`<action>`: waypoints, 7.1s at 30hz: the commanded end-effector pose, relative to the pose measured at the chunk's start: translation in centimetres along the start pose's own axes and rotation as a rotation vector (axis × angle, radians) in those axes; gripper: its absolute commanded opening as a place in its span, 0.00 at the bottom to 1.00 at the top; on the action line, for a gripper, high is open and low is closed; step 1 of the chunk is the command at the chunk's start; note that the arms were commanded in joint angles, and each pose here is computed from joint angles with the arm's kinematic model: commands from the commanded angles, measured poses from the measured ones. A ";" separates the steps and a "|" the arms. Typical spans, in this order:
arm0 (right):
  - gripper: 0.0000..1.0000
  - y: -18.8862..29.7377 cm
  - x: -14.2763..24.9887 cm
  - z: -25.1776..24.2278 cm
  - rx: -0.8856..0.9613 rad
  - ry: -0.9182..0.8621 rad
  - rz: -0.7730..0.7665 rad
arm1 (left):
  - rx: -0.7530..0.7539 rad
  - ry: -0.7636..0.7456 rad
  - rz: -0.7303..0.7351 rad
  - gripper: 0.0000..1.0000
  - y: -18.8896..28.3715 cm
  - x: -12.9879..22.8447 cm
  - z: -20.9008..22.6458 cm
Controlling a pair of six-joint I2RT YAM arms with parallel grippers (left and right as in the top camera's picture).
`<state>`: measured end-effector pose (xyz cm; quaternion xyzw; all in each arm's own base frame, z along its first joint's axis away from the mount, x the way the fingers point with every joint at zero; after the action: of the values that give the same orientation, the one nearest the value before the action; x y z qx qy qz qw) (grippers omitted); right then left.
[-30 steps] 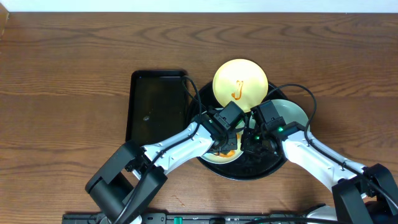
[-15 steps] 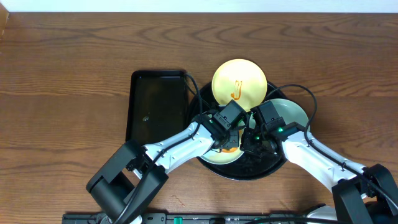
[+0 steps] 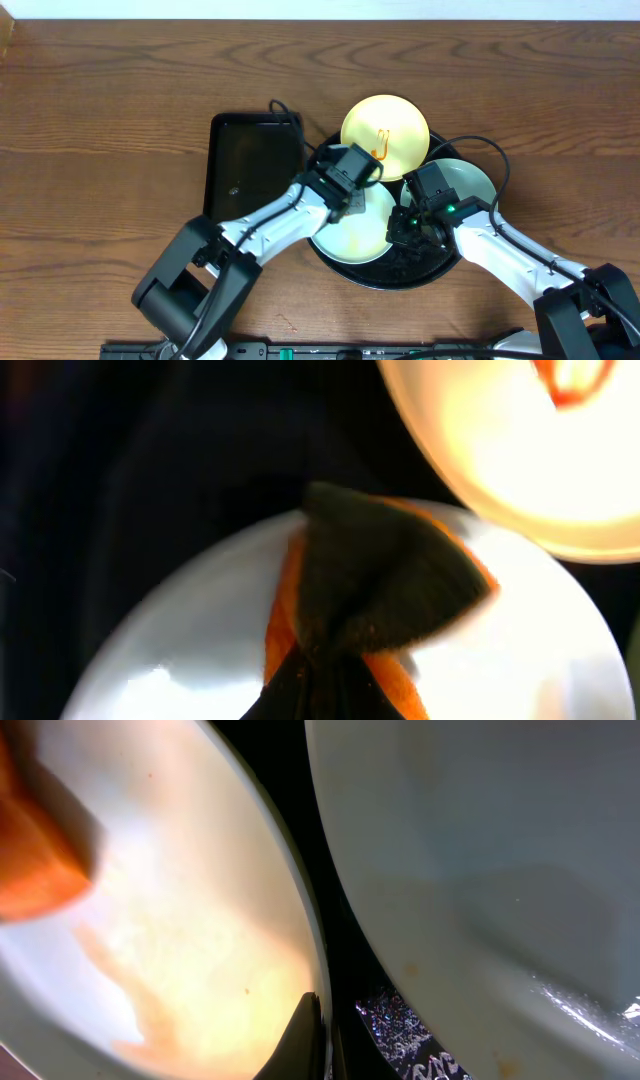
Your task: Clean dirty plates on tray and stack at the side
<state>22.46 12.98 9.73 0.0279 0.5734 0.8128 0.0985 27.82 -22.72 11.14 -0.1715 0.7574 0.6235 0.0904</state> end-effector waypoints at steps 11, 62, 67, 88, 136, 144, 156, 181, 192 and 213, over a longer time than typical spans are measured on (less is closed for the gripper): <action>0.01 -0.7 1.4 -0.9 0.036 0.004 0.055 | -0.055 -0.114 0.033 0.07 1.5 -1.5 1.6; 0.01 -0.7 1.6 -0.8 0.019 0.001 0.081 | 0.003 -0.034 0.187 0.08 -1.5 -1.7 3.6; 0.01 -0.7 1.6 -0.8 0.019 0.001 0.081 | -0.083 -0.033 0.153 0.07 0.4 -2.1 4.6; 0.01 -0.7 1.6 -0.8 0.019 0.000 0.081 | 0.144 -0.074 0.183 0.07 2.7 -1.2 1.3; 0.01 -0.7 1.8 -0.8 0.012 -0.002 0.096 | -0.018 -0.080 0.152 0.07 4.9 -0.9 3.2; 0.19 -0.7 1.7 -0.7 0.007 0.015 0.090 | -0.052 -0.096 0.056 0.08 9.1 -1.6 4.5; 0.01 -0.7 1.0 -0.1 -0.034 0.134 0.039 | -0.179 0.093 0.025 0.08 9.7 -4.3 10.6; 0.01 6.3 -1.5 0.1 0.194 0.349 -0.401 | -0.236 0.211 0.036 0.08 9.2 -5.0 14.4; 0.01 8.5 -2.8 0.3 0.345 0.502 -0.541 | -0.236 0.211 0.036 0.08 9.2 -5.0 14.4; 0.01 12.4 -3.7 3.8 0.367 0.818 -0.626 | -0.235 0.211 0.035 0.08 9.2 -5.0 14.4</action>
<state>25.16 10.66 20.26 -0.3845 0.6933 0.5999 0.1079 28.03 -6.75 18.58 -0.2356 0.6942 0.6797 -0.0231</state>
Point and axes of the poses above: each gripper's point midway between its finger pads, its own y axis back along the fingers, its own z axis along the line the jaws close on, x = y × z, the point moved 10 cm from there along y, back along the fingers, and after that the axes turned 2 degrees about y, right-handed, at the moved point
